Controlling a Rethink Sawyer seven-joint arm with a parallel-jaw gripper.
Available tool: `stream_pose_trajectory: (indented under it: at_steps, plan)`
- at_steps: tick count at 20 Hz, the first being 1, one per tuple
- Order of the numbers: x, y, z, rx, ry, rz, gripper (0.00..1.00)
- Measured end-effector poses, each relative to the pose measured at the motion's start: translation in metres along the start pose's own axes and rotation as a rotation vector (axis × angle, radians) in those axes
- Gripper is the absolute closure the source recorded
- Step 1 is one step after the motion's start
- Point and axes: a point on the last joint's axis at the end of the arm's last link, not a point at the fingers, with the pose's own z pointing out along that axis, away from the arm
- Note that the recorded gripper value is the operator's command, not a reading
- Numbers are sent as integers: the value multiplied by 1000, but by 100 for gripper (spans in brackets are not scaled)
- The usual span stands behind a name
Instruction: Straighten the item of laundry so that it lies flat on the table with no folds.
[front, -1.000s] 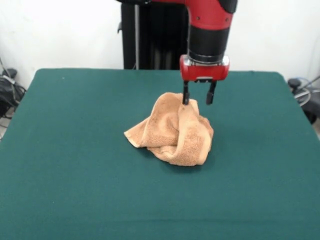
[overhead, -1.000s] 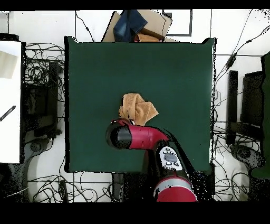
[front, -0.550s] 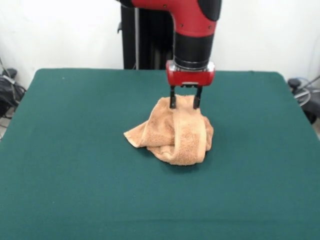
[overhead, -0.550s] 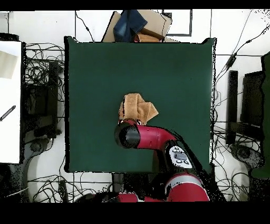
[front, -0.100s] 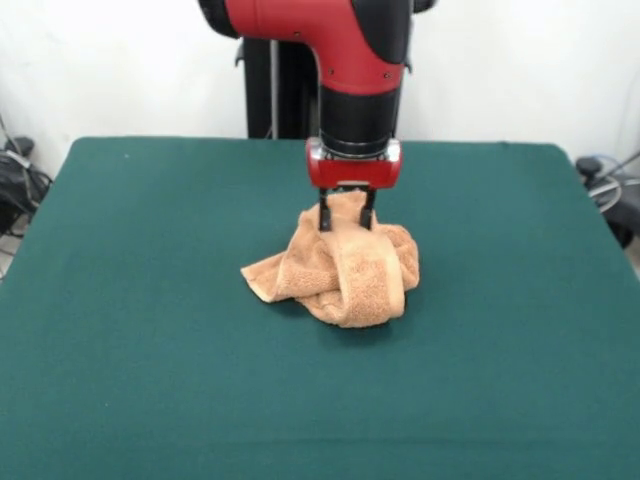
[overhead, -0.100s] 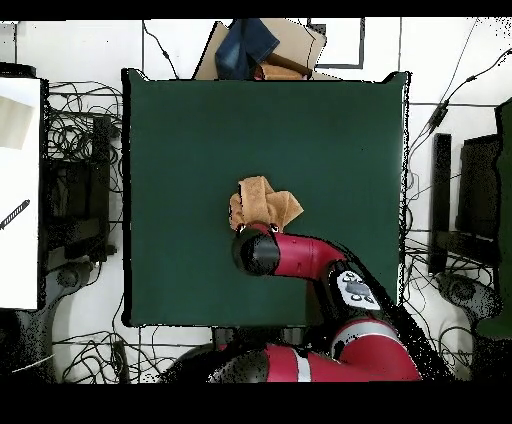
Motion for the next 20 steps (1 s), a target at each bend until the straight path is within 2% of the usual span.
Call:
stream_pose_trajectory:
  at_steps: [13,20]
  plan:
    - [0,3,0,-4,-13,-30,100]
    - [-9,13,-21,9,-36,-57,100]
